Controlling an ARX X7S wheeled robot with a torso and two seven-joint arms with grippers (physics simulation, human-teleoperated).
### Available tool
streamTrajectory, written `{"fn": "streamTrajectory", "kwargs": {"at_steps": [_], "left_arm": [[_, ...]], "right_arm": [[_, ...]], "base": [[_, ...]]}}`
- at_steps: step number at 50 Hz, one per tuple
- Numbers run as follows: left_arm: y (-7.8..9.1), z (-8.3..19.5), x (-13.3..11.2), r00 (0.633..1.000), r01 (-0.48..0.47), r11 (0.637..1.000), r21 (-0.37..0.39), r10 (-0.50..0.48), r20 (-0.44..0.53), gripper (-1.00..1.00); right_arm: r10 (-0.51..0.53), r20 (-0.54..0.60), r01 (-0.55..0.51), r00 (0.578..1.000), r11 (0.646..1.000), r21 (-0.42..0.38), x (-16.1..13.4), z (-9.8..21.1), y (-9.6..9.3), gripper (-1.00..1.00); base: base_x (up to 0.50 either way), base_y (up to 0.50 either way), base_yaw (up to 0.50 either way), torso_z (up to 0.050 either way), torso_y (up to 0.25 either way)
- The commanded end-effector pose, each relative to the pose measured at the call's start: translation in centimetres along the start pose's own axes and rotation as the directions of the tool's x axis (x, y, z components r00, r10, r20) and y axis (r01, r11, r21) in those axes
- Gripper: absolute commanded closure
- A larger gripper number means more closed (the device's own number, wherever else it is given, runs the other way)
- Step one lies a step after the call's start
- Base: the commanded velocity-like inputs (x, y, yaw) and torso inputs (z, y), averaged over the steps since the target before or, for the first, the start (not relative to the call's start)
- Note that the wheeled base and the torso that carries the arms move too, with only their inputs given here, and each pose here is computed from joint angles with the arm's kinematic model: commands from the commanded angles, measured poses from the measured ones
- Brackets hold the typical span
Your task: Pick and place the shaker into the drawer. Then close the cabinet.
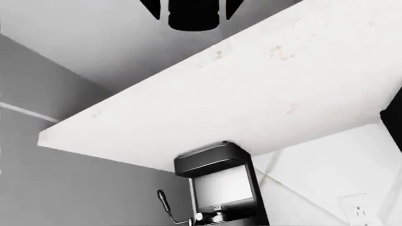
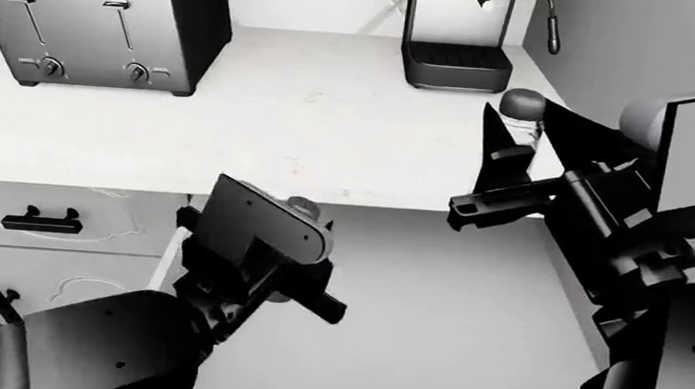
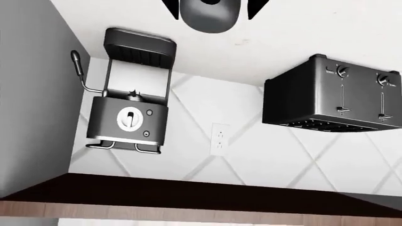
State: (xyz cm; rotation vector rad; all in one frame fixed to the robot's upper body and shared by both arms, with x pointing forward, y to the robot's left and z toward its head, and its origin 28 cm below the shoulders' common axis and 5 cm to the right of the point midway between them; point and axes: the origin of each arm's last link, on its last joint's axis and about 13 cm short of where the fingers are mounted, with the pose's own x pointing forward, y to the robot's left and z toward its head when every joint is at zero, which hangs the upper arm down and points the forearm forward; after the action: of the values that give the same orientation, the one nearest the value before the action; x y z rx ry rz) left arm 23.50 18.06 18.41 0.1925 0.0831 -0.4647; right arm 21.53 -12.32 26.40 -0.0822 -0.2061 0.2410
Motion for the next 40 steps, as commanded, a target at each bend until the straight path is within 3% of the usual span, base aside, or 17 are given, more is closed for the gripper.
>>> {"fn": "streamTrajectory", "kwargs": {"at_steps": [1, 10, 23, 24, 28, 33, 35, 36, 40], "left_arm": [[-0.1, -5.2, 1.5, 0.967, 0.097, 0.988, 0.121, -0.065, -0.245, 1.00], [-0.8, -7.6, 2.6, 0.945, 0.121, 0.980, 0.155, -0.067, -0.319, 1.00], [-1.4, -9.1, 2.4, 0.933, 0.120, 0.979, 0.163, -0.055, -0.355, 1.00], [-1.4, -9.0, 2.3, 0.934, 0.116, 0.980, 0.162, -0.052, -0.354, -1.00], [-0.8, -6.7, 1.7, 0.961, 0.079, 0.986, 0.148, -0.036, -0.275, -1.00], [-0.4, -0.8, -1.5, 0.998, 0.035, 0.993, 0.115, -0.029, -0.051, -1.00], [-0.3, 1.0, -2.8, 1.000, 0.016, 0.992, 0.122, -0.018, 0.018, -1.00], [-0.1, 1.7, -3.3, 0.998, -0.007, 0.987, 0.162, -0.003, 0.058, -1.00], [0.2, 3.8, -4.8, 0.988, -0.053, 0.983, 0.175, 0.027, 0.149, -1.00]], "right_arm": [[0.001, 0.051, -0.001, 0.999, 1.000, 0.010, -0.2, 0.4, 0.0, 1.00], [0.015, 0.099, -0.016, 0.995, 1.000, 0.005, -0.5, 0.8, 0.2, 1.00], [0.020, 0.109, -0.021, 0.994, 1.000, 0.005, -0.8, 0.6, 0.5, 1.00], [0.020, 0.108, -0.020, 0.994, 1.000, 0.004, -0.9, 0.6, 0.4, 1.00], [0.026, 0.094, -0.025, 0.995, 1.000, -0.004, -1.0, 0.5, 0.3, 1.00], [0.071, -0.029, -0.072, 0.997, 0.997, -0.022, -1.1, 0.8, -1.4, 1.00], [0.101, -0.069, -0.104, 0.992, 0.994, -0.032, -2.6, 0.5, -1.4, 1.00], [0.116, -0.091, -0.120, 0.989, 0.992, -0.035, -2.4, 0.3, -1.2, 1.00], [0.162, -0.158, -0.173, 0.974, 0.983, -0.059, -2.0, -0.3, -0.4, 1.00]], "base": [[0.00, 0.00, 0.00, 0.000, 0.000], [0.00, 0.00, 0.00, 0.000, 0.000], [0.00, 0.00, 0.00, 0.000, 0.001], [0.00, 0.00, 0.00, 0.000, 0.000], [0.00, 0.00, 0.00, 0.000, 0.000], [0.00, 0.00, 0.00, 0.000, 0.000], [0.00, 0.00, 0.00, 0.000, 0.000], [0.00, 0.00, 0.00, 0.000, 0.000], [0.00, 0.00, 0.00, 0.000, 0.000]]}}
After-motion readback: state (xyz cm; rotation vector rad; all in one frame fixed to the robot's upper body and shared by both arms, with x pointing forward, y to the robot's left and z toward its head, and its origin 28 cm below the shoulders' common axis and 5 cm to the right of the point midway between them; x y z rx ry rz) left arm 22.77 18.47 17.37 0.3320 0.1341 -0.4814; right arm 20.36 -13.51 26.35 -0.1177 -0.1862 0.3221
